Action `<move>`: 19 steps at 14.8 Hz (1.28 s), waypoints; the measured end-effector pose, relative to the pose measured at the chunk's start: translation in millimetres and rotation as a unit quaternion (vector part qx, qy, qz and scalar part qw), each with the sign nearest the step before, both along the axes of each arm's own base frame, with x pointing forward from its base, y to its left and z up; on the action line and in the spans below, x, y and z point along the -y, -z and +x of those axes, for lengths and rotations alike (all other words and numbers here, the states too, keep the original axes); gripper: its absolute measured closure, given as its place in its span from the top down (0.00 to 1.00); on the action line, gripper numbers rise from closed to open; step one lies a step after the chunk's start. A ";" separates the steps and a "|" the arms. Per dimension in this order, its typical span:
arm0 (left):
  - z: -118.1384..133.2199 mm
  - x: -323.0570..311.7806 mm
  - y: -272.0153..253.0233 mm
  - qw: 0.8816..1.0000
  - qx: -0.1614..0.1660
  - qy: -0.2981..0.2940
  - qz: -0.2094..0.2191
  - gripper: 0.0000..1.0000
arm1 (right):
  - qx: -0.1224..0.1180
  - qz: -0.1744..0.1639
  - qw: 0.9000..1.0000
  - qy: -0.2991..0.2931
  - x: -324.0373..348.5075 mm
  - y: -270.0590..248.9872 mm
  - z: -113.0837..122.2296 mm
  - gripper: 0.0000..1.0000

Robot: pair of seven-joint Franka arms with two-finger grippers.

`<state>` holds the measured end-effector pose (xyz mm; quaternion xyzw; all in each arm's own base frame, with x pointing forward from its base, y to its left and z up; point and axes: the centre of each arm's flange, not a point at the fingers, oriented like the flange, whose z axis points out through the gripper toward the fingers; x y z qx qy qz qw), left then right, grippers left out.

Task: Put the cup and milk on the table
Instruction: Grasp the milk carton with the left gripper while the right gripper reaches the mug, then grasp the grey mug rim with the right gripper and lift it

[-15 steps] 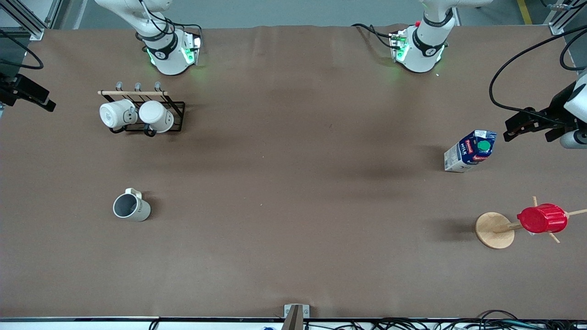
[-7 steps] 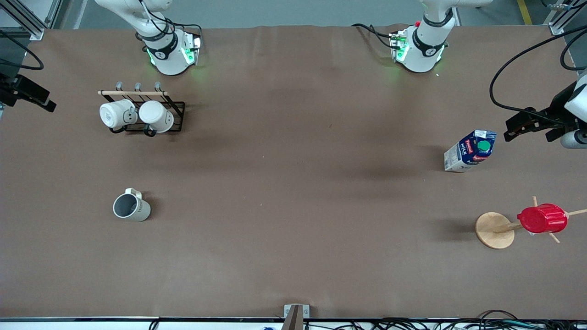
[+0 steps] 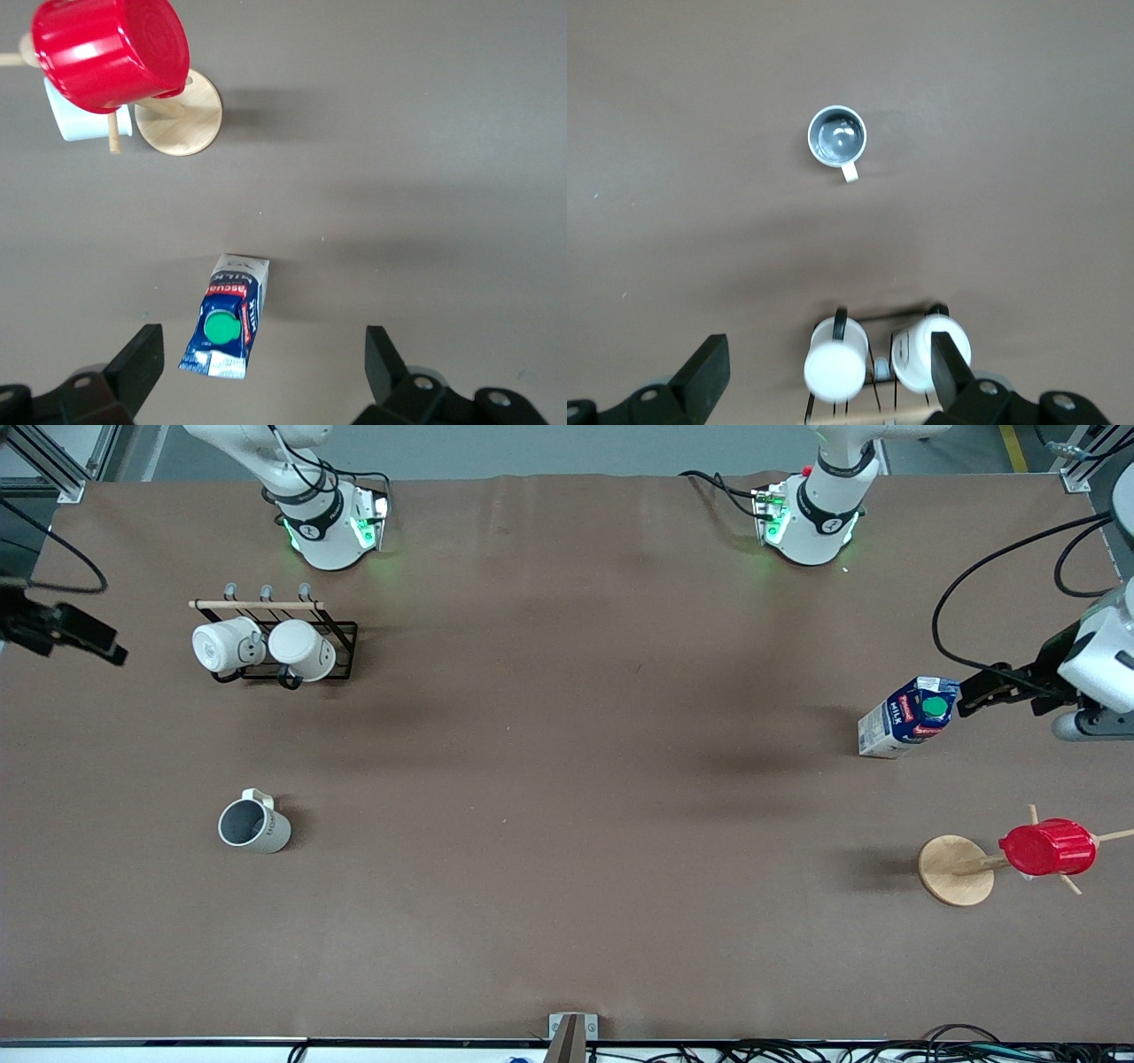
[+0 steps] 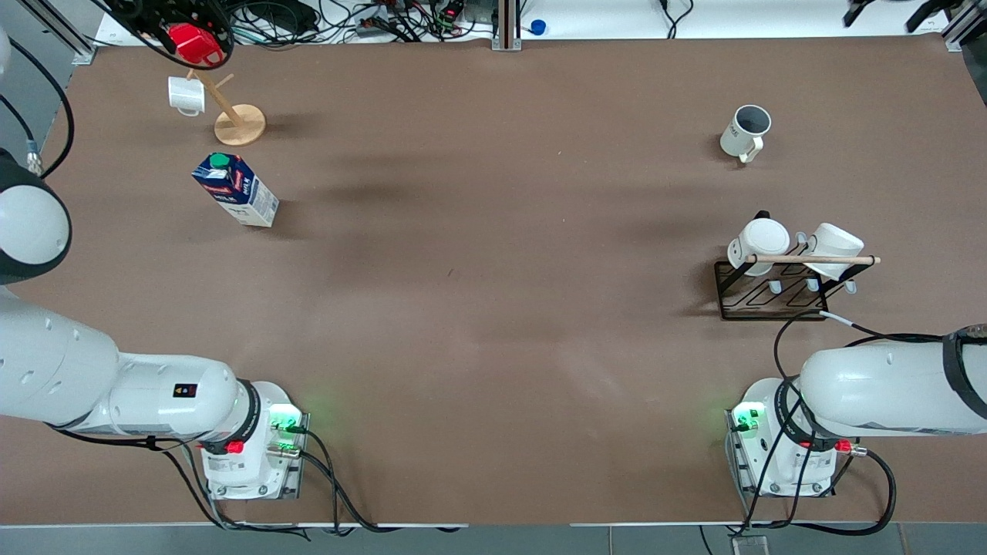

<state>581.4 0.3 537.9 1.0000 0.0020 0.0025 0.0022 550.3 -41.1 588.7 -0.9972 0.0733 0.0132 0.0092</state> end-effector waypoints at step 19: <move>-15.5 -15.4 175.9 0.996 -0.090 -0.003 0.013 1.00 | 0.049 -0.011 0.995 -0.088 19.7 335.8 88.8 1.00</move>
